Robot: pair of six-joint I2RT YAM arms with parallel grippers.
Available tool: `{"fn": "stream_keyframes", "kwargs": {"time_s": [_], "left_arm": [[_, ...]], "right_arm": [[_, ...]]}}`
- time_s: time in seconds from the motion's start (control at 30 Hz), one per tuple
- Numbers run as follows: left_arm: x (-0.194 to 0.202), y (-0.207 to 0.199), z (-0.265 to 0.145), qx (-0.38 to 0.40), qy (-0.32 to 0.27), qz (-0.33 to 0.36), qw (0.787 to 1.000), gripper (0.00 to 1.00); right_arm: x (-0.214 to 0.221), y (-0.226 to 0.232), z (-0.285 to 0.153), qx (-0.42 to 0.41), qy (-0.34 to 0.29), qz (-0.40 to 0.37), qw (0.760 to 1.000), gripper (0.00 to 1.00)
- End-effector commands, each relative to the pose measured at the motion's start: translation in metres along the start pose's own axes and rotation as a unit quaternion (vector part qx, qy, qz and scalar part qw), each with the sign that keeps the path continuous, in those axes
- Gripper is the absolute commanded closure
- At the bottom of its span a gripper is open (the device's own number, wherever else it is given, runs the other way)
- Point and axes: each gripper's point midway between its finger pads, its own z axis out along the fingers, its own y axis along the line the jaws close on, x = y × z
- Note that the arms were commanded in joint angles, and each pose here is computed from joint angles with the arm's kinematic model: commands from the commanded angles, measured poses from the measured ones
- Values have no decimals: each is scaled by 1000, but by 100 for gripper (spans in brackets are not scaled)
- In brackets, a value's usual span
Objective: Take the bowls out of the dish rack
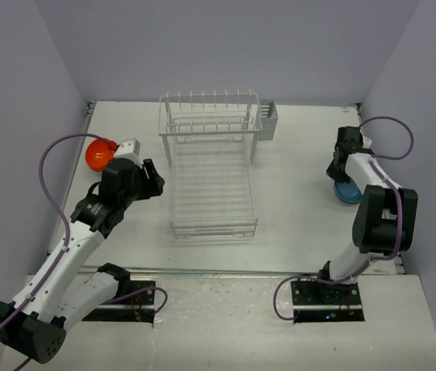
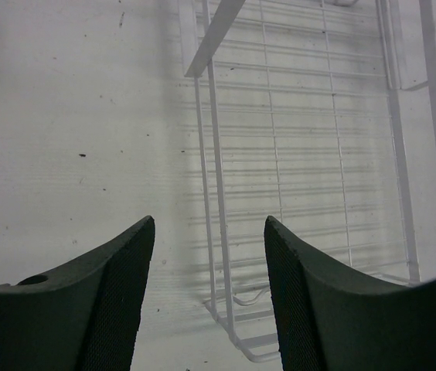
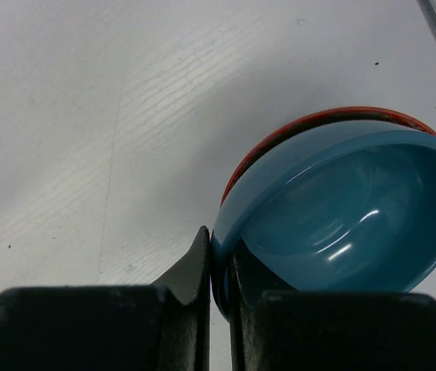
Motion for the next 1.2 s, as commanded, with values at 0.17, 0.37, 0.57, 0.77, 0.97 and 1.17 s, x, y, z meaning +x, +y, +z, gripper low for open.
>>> {"fn": "stream_keyframes", "kwargs": {"time_s": [0.17,0.37,0.57,0.77,0.97,1.17], "left_arm": [[-12,-6,1,11,-20,11,1000,40],[-8,-8,3,18,-13,12,1000,40],[-7,-6,6,13,-14,14,1000,39],[-9,0,10,-6,-15,15,1000,34],[-14,19,9,-61,-25,18,998,20],[-8,24,8,-66,-25,20,997,5]], "right_arm": [[-16,7,16,4,-8,2,1000,100],[-12,7,20,3,-11,8,1000,80],[-14,6,15,-4,-18,10,1000,54],[-24,3,-8,-14,-48,19,999,33],[-28,51,-108,-110,-137,-35,984,17],[20,101,-196,-259,-161,-98,947,6]]}}
